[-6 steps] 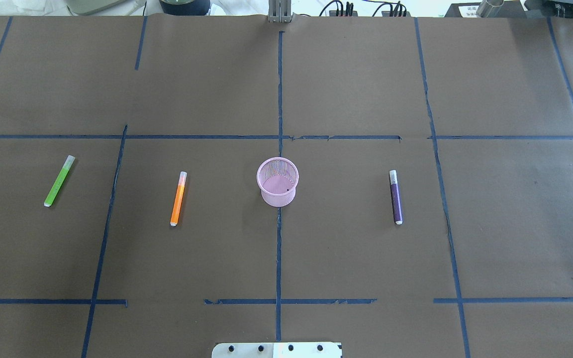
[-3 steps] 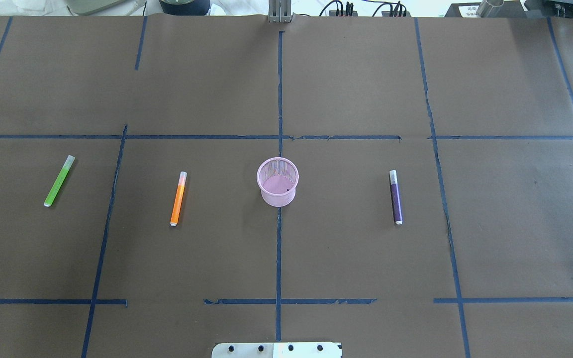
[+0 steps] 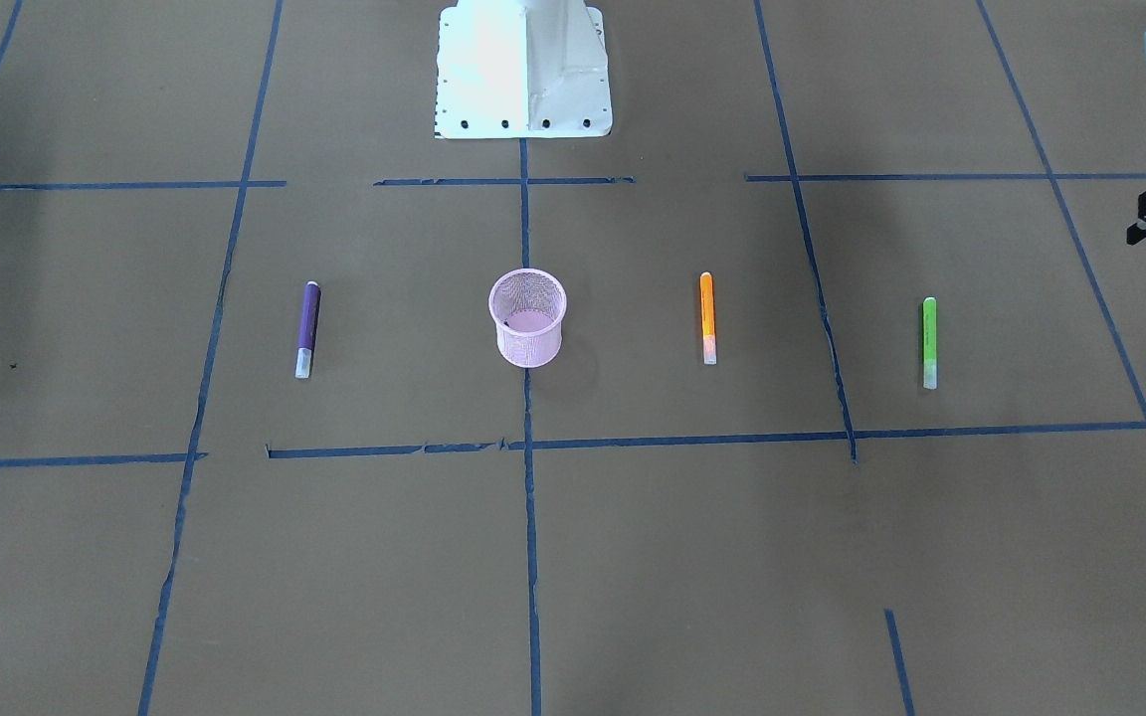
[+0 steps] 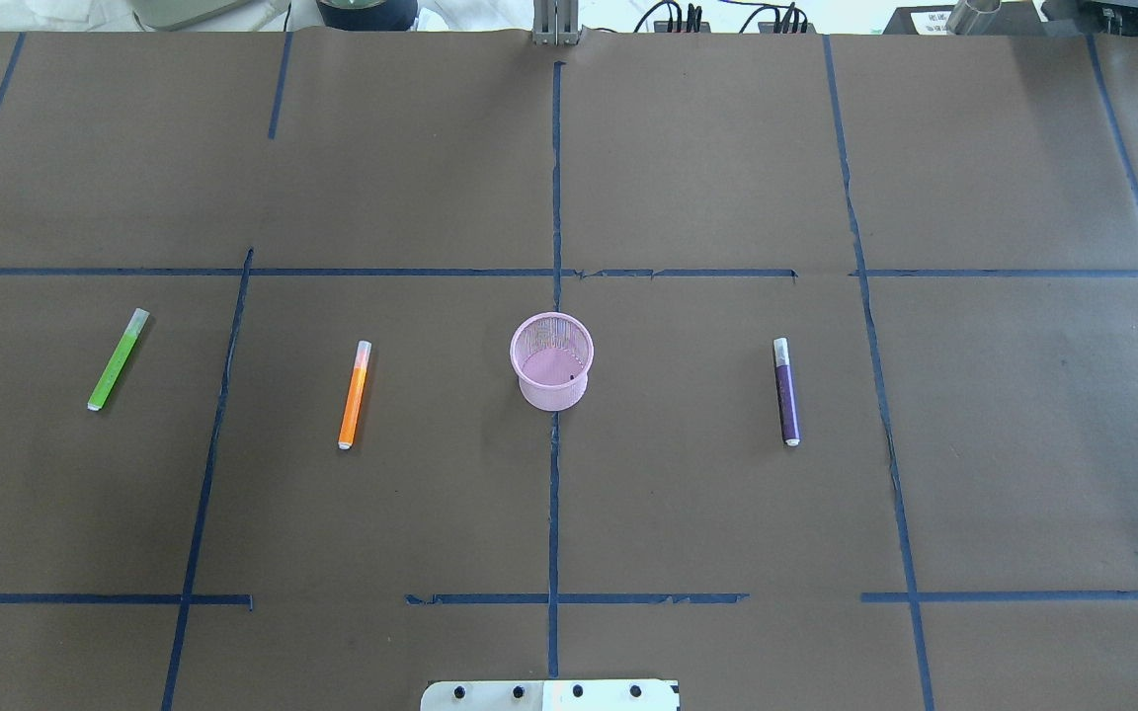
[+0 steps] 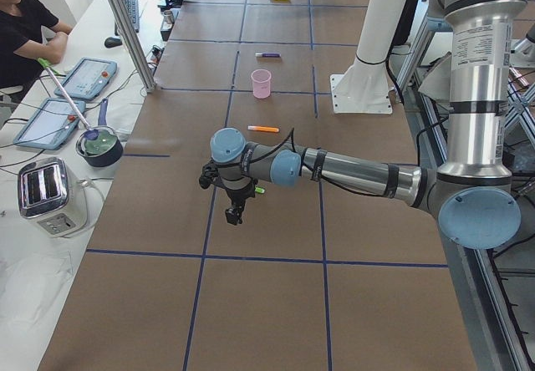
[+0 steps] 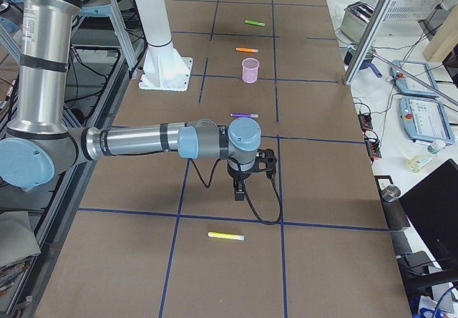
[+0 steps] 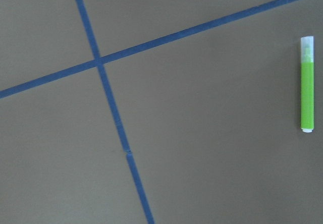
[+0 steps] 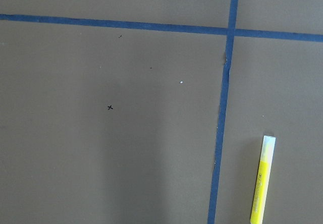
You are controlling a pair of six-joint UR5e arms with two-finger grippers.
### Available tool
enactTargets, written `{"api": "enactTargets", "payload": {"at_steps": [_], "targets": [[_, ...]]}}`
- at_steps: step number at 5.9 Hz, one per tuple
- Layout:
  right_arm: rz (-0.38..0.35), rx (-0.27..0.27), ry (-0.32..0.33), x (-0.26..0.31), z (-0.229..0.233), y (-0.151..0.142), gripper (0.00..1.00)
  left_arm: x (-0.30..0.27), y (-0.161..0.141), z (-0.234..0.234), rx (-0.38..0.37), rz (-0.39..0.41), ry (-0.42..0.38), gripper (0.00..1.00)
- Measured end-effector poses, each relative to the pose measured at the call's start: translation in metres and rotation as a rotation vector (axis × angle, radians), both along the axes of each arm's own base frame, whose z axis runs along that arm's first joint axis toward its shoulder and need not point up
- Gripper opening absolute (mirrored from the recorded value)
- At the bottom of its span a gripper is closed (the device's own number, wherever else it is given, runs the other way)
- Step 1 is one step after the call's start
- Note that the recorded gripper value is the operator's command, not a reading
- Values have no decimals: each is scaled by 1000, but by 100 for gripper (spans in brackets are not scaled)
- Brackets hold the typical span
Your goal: Collect pens into pen holder
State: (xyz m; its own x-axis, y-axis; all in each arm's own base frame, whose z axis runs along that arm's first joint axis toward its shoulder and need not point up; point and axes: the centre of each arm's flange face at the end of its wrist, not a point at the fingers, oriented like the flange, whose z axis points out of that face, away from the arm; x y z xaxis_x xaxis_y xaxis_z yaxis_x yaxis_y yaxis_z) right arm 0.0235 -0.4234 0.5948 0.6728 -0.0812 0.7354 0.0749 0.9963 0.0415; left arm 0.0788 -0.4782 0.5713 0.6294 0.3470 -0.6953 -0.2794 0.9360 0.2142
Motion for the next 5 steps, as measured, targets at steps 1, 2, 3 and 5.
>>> {"api": "enactTargets", "payload": {"at_steps": [1,2,3,5], "targets": [[-6,-1,0,-2,1,0,100,49,-7,-9,-28,21,7,100],[-9,-2,-1,-4,1,0,100,90,-20,-14,-61,39,7,100],[-11,-2,-2,-5,0,0,100,126,-36,-11,-89,67,1,100],[-27,7,-5,-13,-4,-4,100,179,-51,-10,-132,99,-15,100]]}}
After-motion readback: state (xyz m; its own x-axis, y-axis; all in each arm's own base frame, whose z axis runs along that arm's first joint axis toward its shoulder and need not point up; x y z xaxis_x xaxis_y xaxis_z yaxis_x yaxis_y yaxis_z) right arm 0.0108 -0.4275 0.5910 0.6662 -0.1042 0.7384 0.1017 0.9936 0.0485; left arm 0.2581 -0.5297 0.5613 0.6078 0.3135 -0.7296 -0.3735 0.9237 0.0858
